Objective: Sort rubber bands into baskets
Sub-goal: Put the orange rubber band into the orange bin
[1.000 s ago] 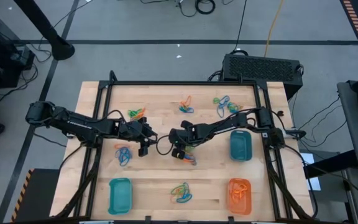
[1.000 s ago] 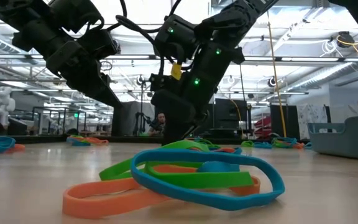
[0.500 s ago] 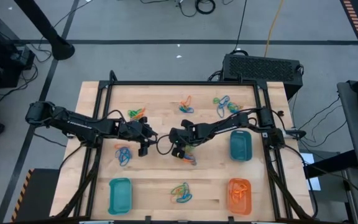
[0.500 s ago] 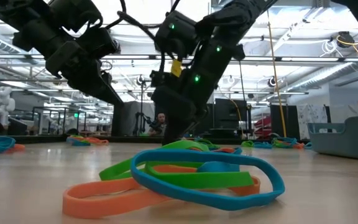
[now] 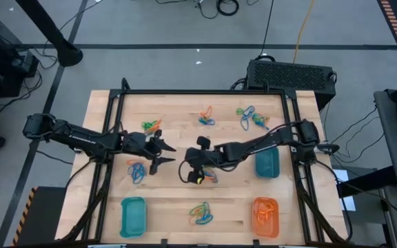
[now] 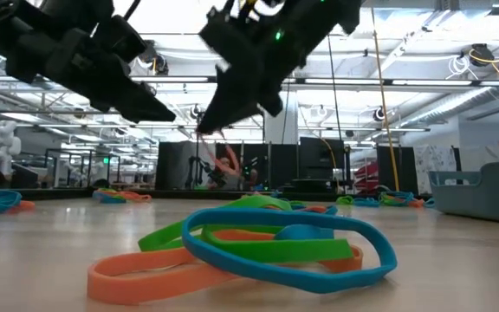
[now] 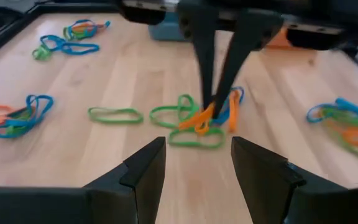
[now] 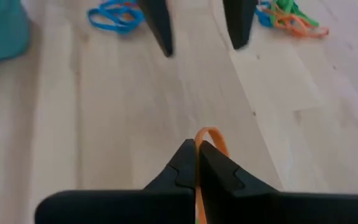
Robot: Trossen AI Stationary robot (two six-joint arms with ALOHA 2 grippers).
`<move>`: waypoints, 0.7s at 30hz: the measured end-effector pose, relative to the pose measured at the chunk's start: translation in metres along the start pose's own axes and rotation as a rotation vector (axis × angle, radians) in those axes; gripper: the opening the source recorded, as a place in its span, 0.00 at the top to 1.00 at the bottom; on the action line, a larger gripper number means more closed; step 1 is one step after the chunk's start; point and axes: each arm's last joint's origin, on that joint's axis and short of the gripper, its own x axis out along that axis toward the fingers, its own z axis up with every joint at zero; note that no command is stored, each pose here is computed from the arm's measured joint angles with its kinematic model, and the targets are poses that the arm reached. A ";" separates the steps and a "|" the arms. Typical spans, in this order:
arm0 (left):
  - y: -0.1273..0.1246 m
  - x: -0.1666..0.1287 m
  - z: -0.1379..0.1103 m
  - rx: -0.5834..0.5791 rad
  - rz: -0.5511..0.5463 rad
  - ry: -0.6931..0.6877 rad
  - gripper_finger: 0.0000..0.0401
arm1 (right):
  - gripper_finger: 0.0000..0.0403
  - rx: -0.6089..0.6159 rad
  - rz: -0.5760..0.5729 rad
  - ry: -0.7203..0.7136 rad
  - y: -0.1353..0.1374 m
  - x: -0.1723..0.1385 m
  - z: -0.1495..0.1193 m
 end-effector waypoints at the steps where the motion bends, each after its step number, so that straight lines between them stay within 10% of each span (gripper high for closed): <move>1: 0.000 0.000 0.001 -0.005 0.000 -0.007 0.52 | 1.00 0.003 0.008 -0.011 0.002 -0.005 0.002; 21: -0.006 0.018 0.028 0.037 -0.189 -0.185 0.52 | 1.00 0.215 0.283 0.302 0.047 -0.144 -0.012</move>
